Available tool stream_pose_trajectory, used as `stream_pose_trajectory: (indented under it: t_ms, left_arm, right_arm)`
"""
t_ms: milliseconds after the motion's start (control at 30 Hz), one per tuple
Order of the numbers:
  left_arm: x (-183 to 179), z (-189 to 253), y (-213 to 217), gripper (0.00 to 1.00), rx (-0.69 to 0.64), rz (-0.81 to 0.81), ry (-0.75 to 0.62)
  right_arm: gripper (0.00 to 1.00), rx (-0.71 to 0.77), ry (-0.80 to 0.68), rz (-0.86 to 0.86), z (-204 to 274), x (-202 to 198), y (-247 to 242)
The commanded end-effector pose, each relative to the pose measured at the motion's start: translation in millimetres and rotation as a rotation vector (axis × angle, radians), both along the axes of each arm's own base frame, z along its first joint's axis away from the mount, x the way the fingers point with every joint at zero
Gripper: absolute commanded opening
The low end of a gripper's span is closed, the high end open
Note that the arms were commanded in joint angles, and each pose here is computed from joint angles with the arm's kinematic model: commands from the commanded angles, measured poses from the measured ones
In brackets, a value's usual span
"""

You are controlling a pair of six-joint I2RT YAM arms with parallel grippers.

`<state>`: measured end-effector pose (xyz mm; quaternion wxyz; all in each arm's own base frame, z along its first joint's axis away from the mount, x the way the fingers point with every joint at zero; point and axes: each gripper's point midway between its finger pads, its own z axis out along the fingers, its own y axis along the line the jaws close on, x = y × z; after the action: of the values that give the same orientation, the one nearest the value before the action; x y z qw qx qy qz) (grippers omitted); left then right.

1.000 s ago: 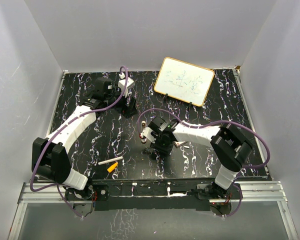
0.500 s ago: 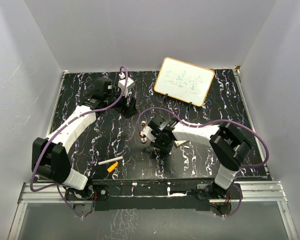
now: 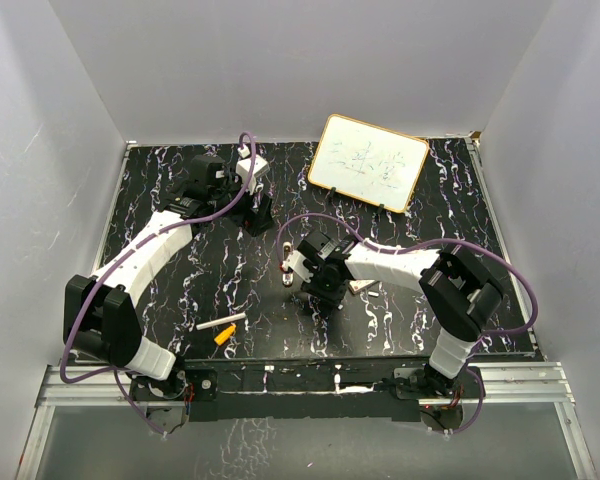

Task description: Load the staples into the stapler

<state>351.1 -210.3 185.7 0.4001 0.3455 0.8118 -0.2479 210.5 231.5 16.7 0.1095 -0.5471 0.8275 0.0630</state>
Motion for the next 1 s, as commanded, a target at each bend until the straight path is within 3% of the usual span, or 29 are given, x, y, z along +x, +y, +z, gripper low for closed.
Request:
stream_pose_trajectory:
  t_ms: [0, 967]
  left_arm:
    - [-3, 19, 3, 0.85, -0.02, 0.0, -0.049]
    - [-1, 19, 4, 0.85, -0.015, 0.008, -0.054]
  right_arm:
    - [0.31, -0.099, 0.051, -0.022, -22, -12, -26]
    - [0.3, -0.149, 0.099, -0.021, -19, -23, -38]
